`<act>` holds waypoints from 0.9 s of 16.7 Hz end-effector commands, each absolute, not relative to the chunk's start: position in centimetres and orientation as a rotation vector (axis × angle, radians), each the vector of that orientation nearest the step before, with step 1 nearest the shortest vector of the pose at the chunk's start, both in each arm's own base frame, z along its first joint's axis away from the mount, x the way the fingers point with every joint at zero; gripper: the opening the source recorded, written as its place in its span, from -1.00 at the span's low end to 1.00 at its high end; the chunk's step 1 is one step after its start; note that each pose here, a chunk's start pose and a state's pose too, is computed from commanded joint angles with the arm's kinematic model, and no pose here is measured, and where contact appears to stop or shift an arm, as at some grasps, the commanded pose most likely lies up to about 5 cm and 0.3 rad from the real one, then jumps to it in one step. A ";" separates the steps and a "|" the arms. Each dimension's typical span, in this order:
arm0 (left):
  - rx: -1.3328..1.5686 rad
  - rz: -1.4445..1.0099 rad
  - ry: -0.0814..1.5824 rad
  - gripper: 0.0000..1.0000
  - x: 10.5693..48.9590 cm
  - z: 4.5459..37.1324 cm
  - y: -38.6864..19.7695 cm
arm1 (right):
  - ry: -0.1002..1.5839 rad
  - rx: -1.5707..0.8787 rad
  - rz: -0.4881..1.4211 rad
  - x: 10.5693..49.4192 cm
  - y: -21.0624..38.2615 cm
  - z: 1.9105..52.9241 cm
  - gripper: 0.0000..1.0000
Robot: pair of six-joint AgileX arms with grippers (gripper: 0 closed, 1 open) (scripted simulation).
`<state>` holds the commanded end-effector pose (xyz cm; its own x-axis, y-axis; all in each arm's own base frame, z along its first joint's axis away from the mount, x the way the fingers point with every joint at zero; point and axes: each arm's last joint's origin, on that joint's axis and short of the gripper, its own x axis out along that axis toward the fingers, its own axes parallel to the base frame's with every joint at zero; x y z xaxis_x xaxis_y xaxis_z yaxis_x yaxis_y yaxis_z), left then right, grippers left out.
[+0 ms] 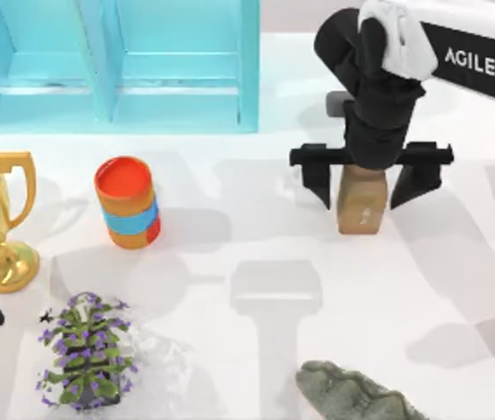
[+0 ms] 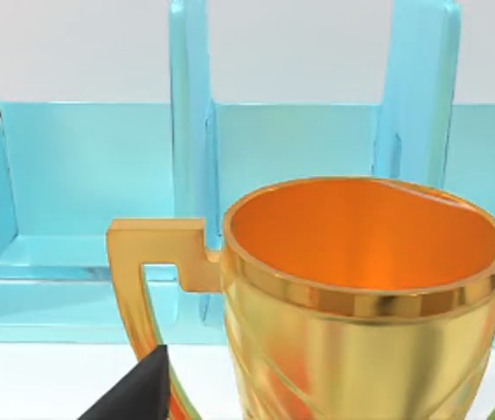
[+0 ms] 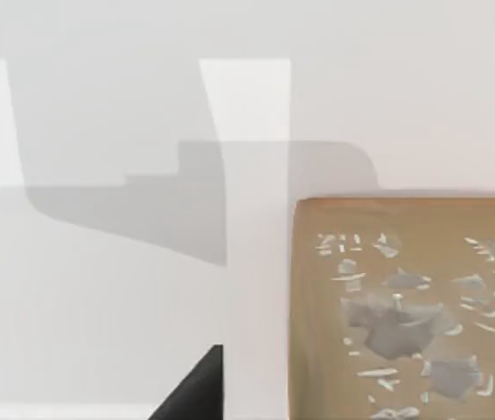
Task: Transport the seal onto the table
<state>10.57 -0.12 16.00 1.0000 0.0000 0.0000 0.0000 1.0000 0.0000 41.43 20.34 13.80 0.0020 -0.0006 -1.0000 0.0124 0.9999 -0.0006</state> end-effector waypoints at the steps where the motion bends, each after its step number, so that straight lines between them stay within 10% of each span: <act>1: 0.000 0.000 0.000 1.00 10.6 16.0 -0.1 | 1.569 0.009 -0.010 41.4 20.3 13.8 1.00; 15: 0.000 0.000 0.000 1.00 10.6 16.0 -0.1 | 1.603 -0.008 -0.021 42.5 21.1 16.6 1.00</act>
<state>10.57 -0.12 16.00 1.0000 0.0000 0.0000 0.0000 1.0000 0.0000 42.51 21.13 16.61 -0.0328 -0.0184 -0.9993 0.0078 0.9998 -0.0187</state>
